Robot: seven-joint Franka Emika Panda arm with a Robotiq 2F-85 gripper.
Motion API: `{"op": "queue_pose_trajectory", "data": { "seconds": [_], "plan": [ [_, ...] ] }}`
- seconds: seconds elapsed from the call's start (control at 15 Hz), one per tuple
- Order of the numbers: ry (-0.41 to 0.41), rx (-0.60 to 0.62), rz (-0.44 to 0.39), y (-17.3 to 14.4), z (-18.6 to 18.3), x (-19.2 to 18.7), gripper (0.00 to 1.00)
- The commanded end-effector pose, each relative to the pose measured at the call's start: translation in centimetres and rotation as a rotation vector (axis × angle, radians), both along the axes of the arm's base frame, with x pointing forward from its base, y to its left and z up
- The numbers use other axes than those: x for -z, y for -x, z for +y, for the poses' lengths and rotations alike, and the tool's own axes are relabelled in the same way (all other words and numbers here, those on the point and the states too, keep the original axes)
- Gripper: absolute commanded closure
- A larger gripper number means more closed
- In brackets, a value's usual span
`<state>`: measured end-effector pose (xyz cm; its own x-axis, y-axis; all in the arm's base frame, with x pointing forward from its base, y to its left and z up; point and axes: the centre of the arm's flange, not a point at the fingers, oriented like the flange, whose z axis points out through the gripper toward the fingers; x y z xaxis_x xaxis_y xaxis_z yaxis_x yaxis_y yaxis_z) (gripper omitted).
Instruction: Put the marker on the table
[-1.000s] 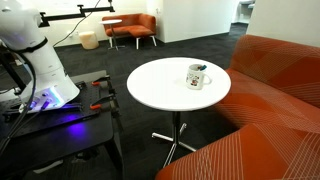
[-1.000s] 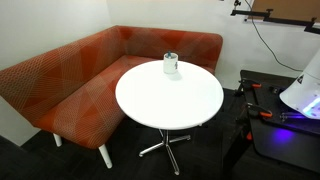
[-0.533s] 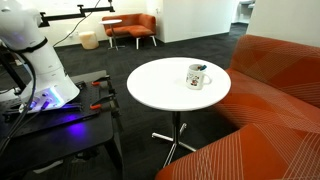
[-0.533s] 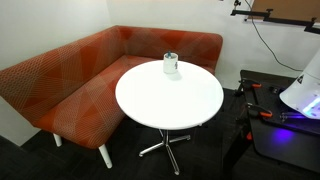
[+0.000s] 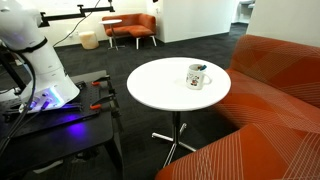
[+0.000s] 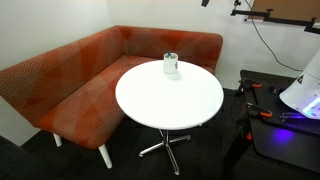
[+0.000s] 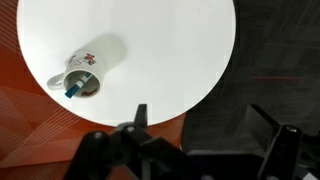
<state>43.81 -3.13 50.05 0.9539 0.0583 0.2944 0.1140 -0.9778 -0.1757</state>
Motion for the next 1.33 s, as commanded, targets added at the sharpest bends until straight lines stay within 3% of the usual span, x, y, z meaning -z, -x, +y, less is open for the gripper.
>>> {"op": "queue_pose_trajectory", "data": {
  "seconds": [0.0, 0.2, 0.53, 1.27],
  "plan": [
    [0.072, 0.122, -0.127, -1.7, 0.5, 1.9, 0.0],
    [0.12, 0.223, -0.242, -2.9, 0.5, 2.5, 0.0],
    [0.192, 0.391, -0.362, -4.2, -0.4, 3.0, 0.0],
    [0.248, 0.796, -0.516, -7.7, -3.4, 4.4, 0.0]
  ]
}}
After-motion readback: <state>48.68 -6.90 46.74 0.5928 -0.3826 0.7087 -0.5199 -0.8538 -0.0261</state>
